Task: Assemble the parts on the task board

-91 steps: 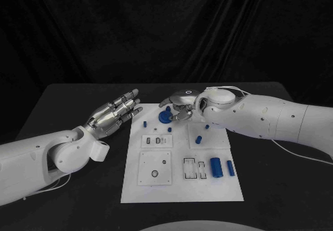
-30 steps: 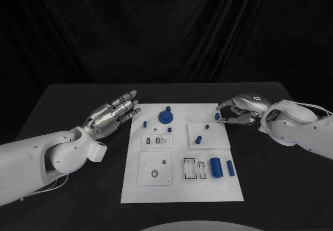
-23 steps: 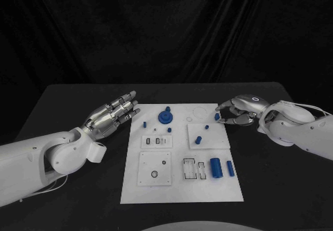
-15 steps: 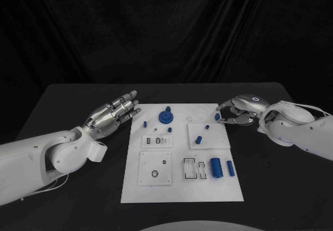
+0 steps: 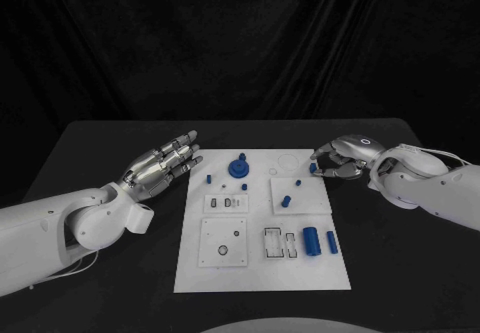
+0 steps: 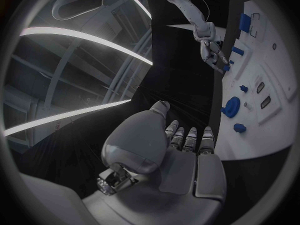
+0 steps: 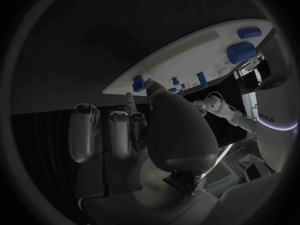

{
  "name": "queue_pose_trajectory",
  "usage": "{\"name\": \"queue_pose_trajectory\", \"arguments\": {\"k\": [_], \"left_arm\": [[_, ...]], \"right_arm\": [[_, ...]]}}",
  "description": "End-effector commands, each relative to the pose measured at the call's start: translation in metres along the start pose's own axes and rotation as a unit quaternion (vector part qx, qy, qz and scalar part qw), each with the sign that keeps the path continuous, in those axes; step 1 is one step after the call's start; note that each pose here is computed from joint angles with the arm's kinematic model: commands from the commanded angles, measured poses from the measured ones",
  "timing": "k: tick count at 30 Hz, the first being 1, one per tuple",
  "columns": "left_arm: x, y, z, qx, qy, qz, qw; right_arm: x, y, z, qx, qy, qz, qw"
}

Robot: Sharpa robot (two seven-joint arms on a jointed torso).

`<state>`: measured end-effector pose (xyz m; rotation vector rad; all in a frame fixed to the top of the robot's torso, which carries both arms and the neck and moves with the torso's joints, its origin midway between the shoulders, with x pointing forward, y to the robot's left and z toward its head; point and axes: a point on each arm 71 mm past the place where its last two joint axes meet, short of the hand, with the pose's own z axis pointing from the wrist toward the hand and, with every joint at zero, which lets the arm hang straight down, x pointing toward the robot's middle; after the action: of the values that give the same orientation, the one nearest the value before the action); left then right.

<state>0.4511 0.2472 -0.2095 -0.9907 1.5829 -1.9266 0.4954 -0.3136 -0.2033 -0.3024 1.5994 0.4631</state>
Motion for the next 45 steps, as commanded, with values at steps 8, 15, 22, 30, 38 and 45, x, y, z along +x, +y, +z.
{"name": "queue_pose_trajectory", "arguments": {"k": [8,15,22,30,38,45], "left_arm": [[0.0016,0.0002,0.0000,0.003,0.009,-0.004,1.000],[0.0016,0.0005,0.0002,0.002,0.010,-0.004,1.000],[0.0018,0.0010,0.0002,0.000,0.010,-0.005,1.000],[0.0021,0.0013,-0.0002,-0.001,0.011,-0.005,1.000],[0.0002,0.0009,-0.0024,-0.002,0.007,-0.004,1.000],[-0.0010,0.0009,-0.0030,-0.003,0.005,-0.003,1.000]], "right_arm": [[0.003,0.000,0.003,0.009,-0.006,-0.001,1.000],[0.005,0.001,0.005,0.007,-0.004,0.000,1.000],[0.008,0.002,0.005,0.005,-0.002,0.003,1.000],[0.008,0.004,0.004,-0.006,-0.029,0.003,1.000],[-0.005,0.018,-0.003,-0.028,-0.092,0.014,0.995],[-0.029,0.053,0.001,-0.065,-0.120,0.033,0.990]]}}
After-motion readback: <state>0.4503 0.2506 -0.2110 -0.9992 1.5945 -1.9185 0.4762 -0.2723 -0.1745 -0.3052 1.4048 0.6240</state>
